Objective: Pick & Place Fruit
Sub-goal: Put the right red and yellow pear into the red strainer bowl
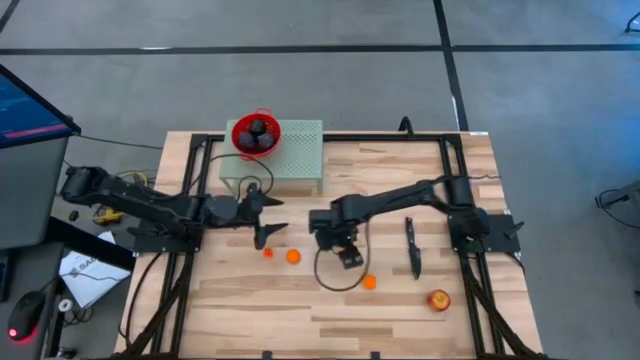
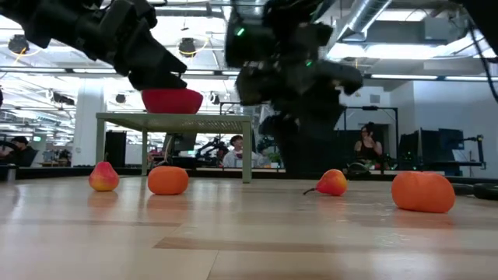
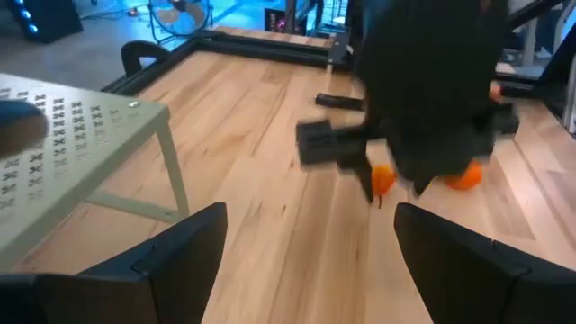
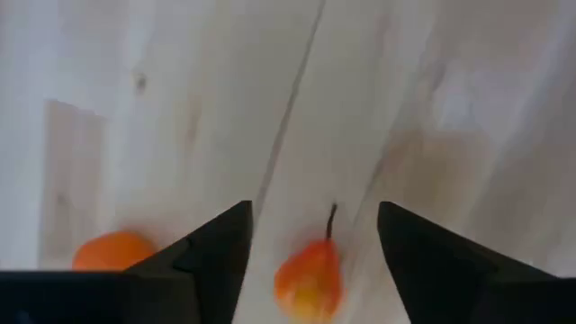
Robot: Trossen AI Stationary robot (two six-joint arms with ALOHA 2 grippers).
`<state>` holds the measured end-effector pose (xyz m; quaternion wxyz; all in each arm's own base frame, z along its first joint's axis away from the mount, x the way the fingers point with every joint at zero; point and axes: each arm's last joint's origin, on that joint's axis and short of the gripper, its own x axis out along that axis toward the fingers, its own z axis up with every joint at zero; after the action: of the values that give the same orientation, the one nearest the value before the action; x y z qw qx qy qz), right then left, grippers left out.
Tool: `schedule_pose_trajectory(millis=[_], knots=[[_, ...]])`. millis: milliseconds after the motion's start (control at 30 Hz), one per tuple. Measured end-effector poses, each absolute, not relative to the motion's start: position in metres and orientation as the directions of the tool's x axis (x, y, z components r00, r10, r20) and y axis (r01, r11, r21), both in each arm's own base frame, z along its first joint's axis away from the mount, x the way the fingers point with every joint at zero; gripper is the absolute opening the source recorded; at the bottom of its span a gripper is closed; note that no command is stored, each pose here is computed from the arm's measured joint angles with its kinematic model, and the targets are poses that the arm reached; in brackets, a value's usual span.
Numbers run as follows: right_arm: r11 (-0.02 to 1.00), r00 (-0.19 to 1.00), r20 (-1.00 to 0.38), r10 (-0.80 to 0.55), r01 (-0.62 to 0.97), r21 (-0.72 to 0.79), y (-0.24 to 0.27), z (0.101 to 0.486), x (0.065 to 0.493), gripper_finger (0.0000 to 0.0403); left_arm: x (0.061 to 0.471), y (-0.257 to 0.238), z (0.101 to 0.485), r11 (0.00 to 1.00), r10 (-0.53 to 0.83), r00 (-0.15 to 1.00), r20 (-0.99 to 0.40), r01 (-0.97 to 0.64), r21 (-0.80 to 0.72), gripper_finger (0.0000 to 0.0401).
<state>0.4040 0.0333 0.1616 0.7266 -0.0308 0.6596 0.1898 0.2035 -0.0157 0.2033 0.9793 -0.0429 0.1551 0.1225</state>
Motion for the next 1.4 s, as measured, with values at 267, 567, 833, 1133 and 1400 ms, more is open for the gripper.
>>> schedule_pose_trajectory(millis=[267,567,833,1133,1400], knots=[[0.931,-0.078,-0.974,0.211,-0.287,0.225,0.033,0.137,0.421,0.0107,0.205,-0.016,0.201,0.966,0.229,0.918,-0.324,-0.255,-0.041,0.0314],[0.945,-0.095,-0.984,0.152,-0.279,0.173,0.031,0.137,0.419,0.0043,0.205,-0.017,0.201,0.968,0.225,0.920,-0.320,-0.249,-0.037,0.0314],[0.951,-0.170,-0.975,0.140,-0.253,0.180,0.030,0.141,0.410,0.0045,0.205,-0.017,0.201,0.968,0.225,0.920,-0.320,-0.248,-0.031,0.0314],[0.960,-0.180,-0.974,0.140,-0.214,0.178,0.030,0.142,0.409,0.0089,0.205,-0.017,0.201,0.969,0.224,0.920,-0.321,-0.246,-0.029,0.0314],[0.967,-0.210,-0.974,0.081,-0.219,0.128,0.028,0.143,0.406,0.0160,0.205,-0.017,0.201,0.969,0.224,0.920,-0.321,-0.246,-0.030,0.0314]])
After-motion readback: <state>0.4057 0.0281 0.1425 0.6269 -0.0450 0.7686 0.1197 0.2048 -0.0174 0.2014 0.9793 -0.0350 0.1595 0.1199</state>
